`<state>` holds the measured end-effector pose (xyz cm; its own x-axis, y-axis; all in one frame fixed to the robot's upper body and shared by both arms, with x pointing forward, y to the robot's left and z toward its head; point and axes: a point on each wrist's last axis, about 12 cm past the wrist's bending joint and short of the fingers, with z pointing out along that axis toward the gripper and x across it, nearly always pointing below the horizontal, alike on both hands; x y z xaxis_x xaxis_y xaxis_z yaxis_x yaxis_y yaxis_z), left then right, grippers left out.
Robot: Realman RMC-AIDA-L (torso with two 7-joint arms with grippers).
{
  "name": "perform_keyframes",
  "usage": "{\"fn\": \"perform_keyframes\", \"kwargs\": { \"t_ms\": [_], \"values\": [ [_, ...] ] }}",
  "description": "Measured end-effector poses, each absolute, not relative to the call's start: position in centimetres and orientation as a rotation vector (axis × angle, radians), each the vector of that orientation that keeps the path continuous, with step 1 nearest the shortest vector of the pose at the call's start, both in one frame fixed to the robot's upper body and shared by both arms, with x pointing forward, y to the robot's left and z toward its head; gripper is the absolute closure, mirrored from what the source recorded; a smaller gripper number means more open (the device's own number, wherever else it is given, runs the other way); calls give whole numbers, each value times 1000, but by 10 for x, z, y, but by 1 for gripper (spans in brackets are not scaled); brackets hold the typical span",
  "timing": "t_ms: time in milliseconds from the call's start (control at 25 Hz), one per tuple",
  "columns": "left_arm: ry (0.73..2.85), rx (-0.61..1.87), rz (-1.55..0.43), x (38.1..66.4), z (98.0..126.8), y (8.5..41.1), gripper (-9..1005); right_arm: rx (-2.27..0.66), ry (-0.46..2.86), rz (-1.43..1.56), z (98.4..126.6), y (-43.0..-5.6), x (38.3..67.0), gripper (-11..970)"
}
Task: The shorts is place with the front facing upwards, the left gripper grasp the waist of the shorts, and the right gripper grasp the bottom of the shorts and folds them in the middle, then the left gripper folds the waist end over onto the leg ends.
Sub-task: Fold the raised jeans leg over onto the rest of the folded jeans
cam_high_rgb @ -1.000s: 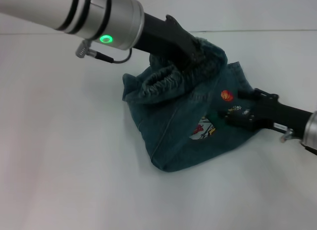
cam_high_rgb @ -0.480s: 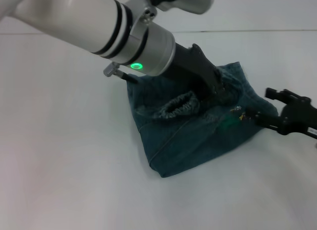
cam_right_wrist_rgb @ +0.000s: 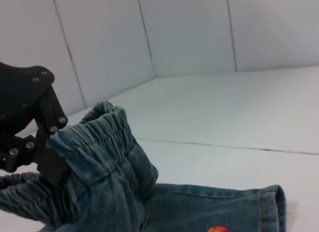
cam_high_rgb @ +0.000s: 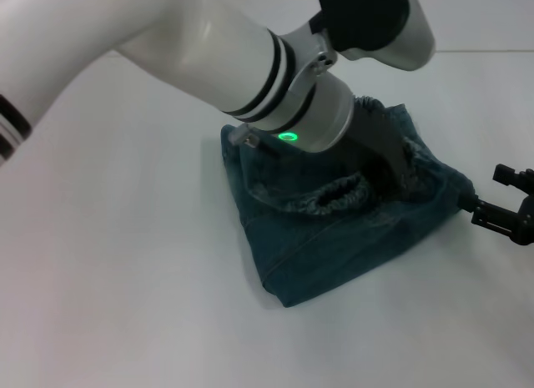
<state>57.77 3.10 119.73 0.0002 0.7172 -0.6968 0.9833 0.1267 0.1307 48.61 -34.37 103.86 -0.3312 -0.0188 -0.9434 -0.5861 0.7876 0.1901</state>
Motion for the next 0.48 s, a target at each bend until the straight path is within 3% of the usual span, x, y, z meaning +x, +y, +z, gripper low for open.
{"fn": "perform_keyframes", "kwargs": {
  "t_ms": [480],
  "values": [
    [1707, 1667, -468, 581, 1186, 0, 945, -429, 1875, 618, 1026, -346, 468, 53]
  ]
}}
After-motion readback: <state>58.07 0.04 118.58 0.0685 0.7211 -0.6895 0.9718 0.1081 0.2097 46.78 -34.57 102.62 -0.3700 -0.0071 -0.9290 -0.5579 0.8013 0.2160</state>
